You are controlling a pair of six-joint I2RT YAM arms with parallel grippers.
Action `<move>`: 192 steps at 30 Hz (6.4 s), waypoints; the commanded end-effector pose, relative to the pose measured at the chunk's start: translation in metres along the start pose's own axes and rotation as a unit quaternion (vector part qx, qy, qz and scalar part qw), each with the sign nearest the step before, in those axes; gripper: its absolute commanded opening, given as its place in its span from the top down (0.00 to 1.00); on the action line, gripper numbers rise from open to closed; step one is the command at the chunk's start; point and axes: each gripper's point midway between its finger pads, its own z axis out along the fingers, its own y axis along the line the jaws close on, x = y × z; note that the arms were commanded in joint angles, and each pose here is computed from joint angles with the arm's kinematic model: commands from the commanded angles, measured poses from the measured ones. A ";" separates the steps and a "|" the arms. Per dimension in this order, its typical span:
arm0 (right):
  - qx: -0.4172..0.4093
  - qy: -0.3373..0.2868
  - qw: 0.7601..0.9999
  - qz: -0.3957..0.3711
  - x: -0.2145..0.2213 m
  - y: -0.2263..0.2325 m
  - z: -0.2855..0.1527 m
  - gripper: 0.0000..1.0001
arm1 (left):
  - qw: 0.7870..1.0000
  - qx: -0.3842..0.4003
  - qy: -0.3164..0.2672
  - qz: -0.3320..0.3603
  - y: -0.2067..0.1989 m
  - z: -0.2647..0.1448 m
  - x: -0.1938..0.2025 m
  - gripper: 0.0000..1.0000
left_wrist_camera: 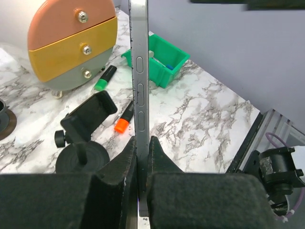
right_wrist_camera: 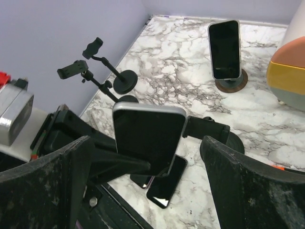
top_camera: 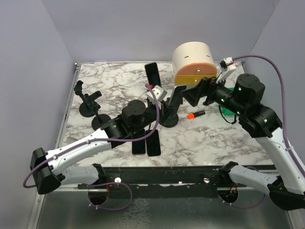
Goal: Remove the phone from the phone stand
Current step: Remove the phone from the phone stand, then place the phone at the center of the board, then adjust the phone at the center of the board.
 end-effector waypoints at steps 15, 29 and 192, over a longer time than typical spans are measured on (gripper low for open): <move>0.068 -0.126 0.989 -0.035 0.044 -0.051 -0.070 0.00 | 0.985 -0.002 0.065 -0.160 0.002 -0.072 0.076 1.00; 0.100 -0.120 0.987 -0.028 0.061 -0.069 -0.067 0.00 | 0.967 -0.051 0.143 -0.203 -0.010 -0.041 0.164 1.00; 0.046 0.258 0.935 0.239 0.370 -0.085 0.050 0.47 | 0.963 -0.230 -0.089 0.109 0.079 -0.113 -0.010 0.26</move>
